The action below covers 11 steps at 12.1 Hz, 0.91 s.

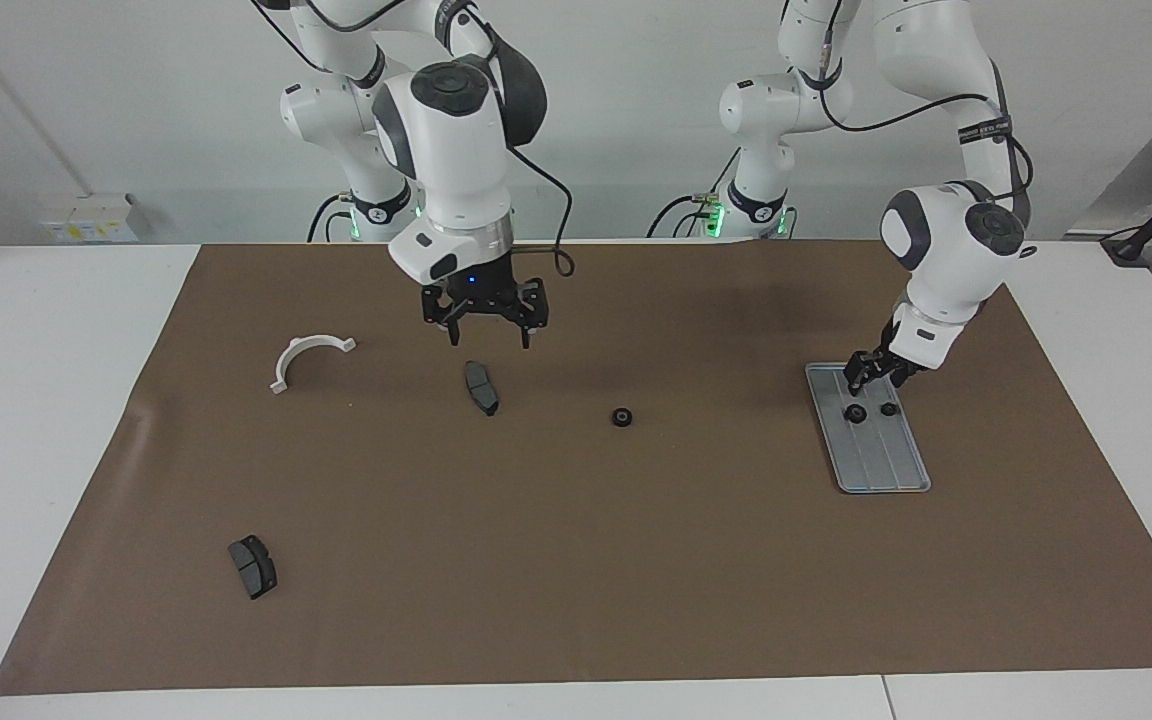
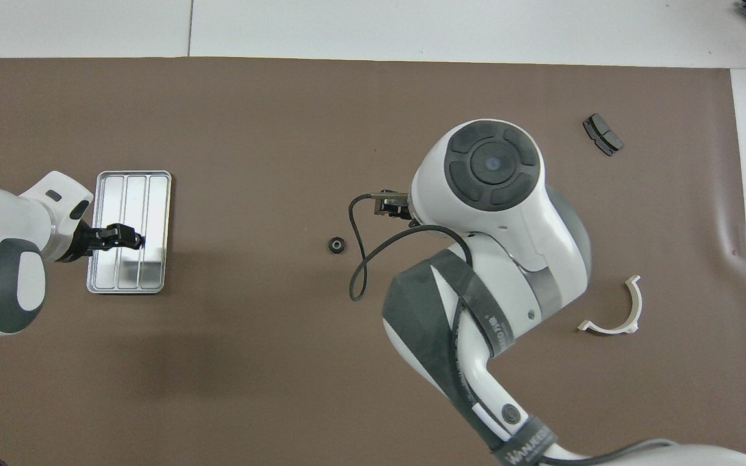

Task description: Place bearing gear from tray to pile

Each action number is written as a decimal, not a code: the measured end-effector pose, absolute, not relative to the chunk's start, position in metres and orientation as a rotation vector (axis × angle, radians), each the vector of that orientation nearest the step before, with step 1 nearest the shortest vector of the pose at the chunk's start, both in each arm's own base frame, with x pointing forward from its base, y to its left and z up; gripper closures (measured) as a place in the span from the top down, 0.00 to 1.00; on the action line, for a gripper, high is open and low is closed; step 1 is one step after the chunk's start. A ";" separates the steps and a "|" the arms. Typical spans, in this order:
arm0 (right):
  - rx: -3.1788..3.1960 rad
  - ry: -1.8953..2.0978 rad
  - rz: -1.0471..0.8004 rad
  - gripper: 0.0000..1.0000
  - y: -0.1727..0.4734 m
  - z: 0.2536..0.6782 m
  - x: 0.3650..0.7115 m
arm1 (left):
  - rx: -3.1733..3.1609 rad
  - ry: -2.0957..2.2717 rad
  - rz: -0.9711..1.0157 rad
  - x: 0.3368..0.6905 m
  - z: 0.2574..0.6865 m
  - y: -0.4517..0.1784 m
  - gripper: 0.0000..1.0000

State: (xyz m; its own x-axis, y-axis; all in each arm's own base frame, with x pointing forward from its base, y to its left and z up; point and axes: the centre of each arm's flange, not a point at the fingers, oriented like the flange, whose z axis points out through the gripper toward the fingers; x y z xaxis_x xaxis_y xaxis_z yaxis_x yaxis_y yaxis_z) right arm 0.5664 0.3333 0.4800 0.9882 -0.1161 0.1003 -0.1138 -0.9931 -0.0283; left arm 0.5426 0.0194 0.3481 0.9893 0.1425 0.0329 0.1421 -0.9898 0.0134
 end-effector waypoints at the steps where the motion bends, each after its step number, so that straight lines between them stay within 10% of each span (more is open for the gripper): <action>1: -3.104 0.181 -0.160 1.00 0.350 0.467 0.566 | 3.122 0.221 0.054 0.543 0.348 0.018 0.80; 11: -3.131 0.113 -0.191 1.00 0.458 0.324 0.555 | 3.101 0.376 0.065 0.549 0.329 -0.007 0.69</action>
